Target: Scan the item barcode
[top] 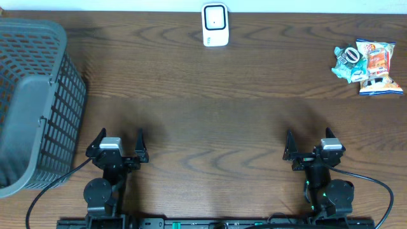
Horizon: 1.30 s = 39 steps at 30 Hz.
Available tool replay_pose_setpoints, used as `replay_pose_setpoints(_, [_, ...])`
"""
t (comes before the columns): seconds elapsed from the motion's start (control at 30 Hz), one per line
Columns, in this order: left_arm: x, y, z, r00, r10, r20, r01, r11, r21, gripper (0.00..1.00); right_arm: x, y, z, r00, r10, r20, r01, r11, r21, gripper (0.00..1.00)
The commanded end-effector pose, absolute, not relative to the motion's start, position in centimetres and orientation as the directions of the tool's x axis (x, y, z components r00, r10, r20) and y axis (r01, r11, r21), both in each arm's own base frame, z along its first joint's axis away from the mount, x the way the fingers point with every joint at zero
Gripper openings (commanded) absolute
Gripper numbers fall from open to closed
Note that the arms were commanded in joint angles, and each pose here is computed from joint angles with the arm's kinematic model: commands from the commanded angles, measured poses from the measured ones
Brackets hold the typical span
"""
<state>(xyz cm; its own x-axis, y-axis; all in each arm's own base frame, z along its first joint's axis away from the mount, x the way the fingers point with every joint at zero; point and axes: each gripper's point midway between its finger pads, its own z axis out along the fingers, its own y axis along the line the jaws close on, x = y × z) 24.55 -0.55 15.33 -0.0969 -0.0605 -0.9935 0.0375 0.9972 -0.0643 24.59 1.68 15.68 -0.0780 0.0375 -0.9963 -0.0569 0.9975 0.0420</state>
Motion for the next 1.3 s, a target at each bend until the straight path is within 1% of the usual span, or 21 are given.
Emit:
replay_pose_setpoints(0.0, [24.39, -0.85, 14.00, -0.148, -0.151, -0.977, 0.041, 0.986, -0.159, 0.98, 24.57, 1.50, 15.66, -0.077, 0.049, -0.996, -0.050, 0.997, 0.053, 0.99])
replay_pose_setpoints(0.17, [24.39, -0.91, 13.97, -0.149, -0.146, -0.978, 0.043, 0.987, -0.154, 0.98, 24.57, 1.50, 15.66, -0.077, 0.049, -0.996, -0.050, 0.997, 0.053, 0.99])
replay_pose_setpoints(0.53, [24.38, -0.91, 13.91, -0.148, -0.066, -0.987, 0.054, 0.996, -0.075, 0.98, 24.57, 1.50, 15.66, -0.077, 0.049, -0.996, -0.050, 0.997, 0.053, 0.99])
replay_pose_setpoints(0.87, [24.38, -0.82, 13.89, -0.147, -0.033, -0.989, 0.053, 0.998, -0.041, 0.98, 24.57, 1.50, 15.66, -0.077, 0.049, -0.996, -0.050, 0.997, 0.053, 0.99])
replay_pose_setpoints(1.27, [24.39, -0.12, 13.75, -0.151, -0.033, -0.988, 0.013, 0.999, -0.035, 0.98, 24.57, 1.50, 15.66, -0.077, 0.049, -0.996, -0.050, 0.997, 0.053, 0.99])
